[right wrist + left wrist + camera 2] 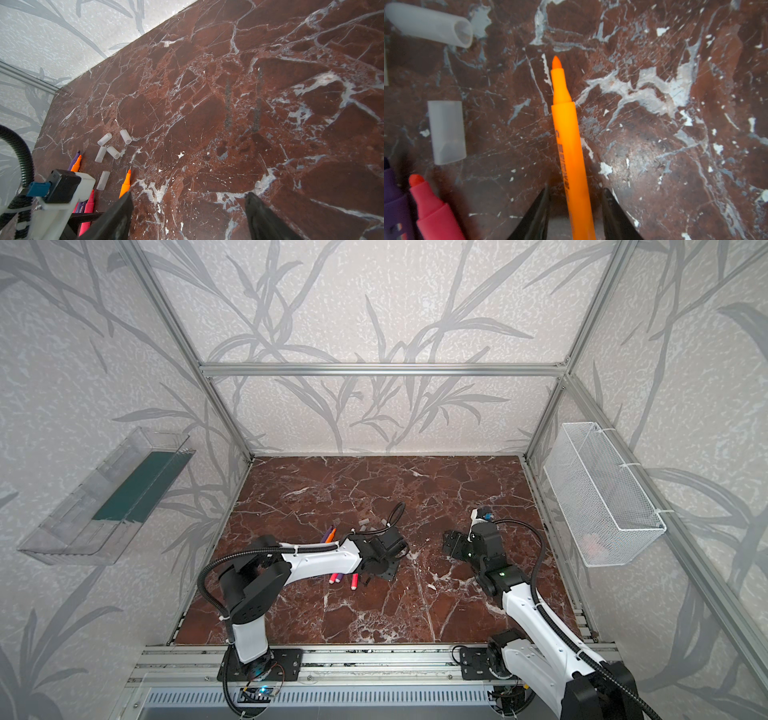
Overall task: Insert the pens into the pen caps
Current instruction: 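Close the left gripper on the orange marker and lift it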
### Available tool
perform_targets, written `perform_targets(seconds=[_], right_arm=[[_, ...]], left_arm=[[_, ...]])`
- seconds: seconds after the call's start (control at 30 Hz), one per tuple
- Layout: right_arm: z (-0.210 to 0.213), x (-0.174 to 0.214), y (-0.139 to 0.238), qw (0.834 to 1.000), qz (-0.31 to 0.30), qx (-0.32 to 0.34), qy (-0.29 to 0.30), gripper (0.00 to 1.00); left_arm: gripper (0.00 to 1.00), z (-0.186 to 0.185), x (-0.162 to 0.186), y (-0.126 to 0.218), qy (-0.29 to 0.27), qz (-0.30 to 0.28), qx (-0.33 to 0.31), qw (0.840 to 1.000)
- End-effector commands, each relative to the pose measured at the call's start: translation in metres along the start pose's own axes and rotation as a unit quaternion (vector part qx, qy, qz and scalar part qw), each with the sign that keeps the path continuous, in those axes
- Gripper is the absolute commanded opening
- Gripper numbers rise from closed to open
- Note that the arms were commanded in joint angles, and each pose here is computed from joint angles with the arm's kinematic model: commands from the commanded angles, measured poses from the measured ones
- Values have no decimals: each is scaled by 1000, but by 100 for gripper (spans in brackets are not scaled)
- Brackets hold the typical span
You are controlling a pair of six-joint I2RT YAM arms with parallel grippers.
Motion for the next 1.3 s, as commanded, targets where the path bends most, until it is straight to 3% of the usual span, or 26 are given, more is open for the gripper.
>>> perform_targets(seconds=[0.0, 0.4, 1.27], right_arm=[[-2, 2, 2, 1000, 1, 3, -3, 83], [-2, 3, 4, 1000, 1, 6, -5, 82], [-3, 5, 4, 1000, 6, 5, -6, 82]], left_arm=[[40, 2, 0, -1, -1, 17, -24, 1000], [38, 5, 1, 4, -1, 49, -48, 998], [34, 6, 5, -26, 25, 79, -26, 996]])
Point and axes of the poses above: each gripper's point midway between its finger pads, its own y axis back along the fingers, its own z axis along the line the jaws close on, x = y × z, the point moved 6 cm from there along y, back along the fingers, and after that the axes turned 6 degrees about -y, right-handed, at the moved point
